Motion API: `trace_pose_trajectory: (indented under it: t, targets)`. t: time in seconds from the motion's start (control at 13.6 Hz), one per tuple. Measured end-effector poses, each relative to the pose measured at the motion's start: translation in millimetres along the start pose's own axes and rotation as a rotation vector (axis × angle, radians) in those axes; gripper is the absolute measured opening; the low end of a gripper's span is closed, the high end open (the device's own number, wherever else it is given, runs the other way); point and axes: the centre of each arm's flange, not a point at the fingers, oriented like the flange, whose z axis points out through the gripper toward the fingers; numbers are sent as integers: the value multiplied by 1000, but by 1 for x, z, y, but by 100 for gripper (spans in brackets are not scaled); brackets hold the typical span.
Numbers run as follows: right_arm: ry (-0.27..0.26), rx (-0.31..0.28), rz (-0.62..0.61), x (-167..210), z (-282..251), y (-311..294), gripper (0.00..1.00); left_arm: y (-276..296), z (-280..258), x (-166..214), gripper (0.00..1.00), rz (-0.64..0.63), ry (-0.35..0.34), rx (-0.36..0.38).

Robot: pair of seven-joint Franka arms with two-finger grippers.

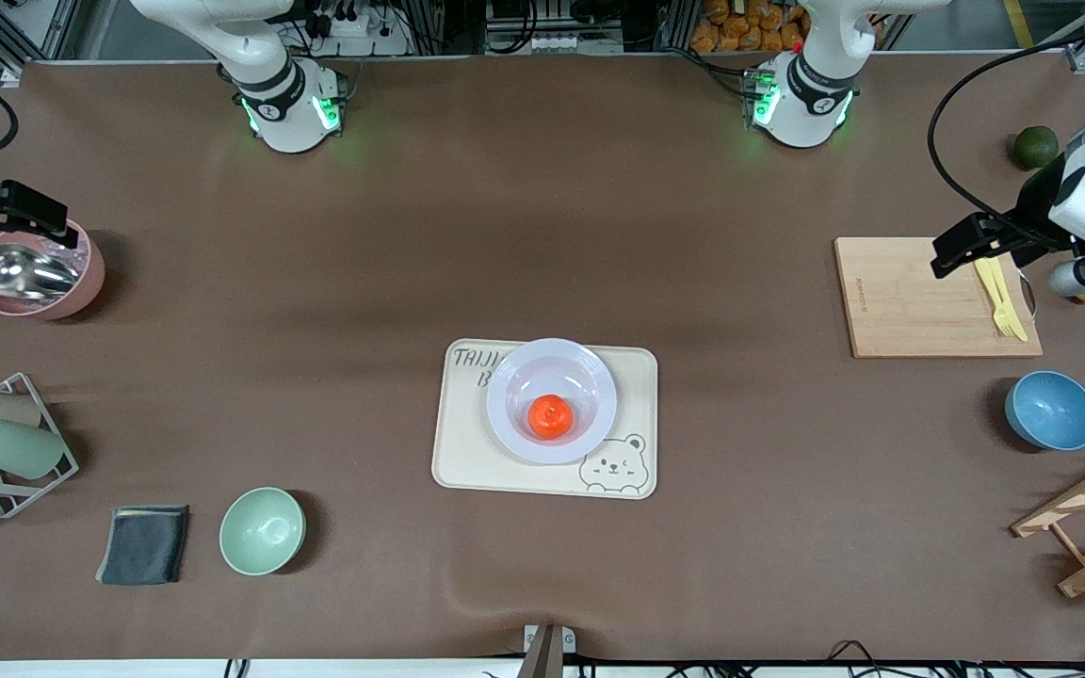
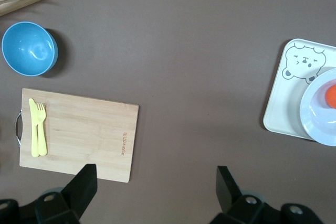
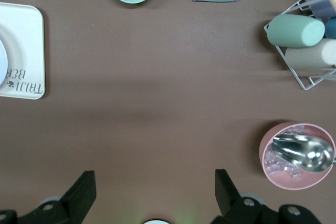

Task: Place orange and plate with both arms

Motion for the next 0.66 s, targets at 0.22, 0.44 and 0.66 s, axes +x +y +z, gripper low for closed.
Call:
trace_pose_trajectory:
  t: [0.22, 0.44, 0.66]
  targets:
    - [-13, -3, 9, 0, 5, -2, 100, -3, 1, -1, 100, -4, -11, 12]
    - [-17, -20, 13, 0, 6, -1, 100, -6, -4, -3, 100, -2, -20, 38]
    - [-15, -25, 10, 0, 6, -2, 100, -9, -9, -4, 100, -7, -26, 39]
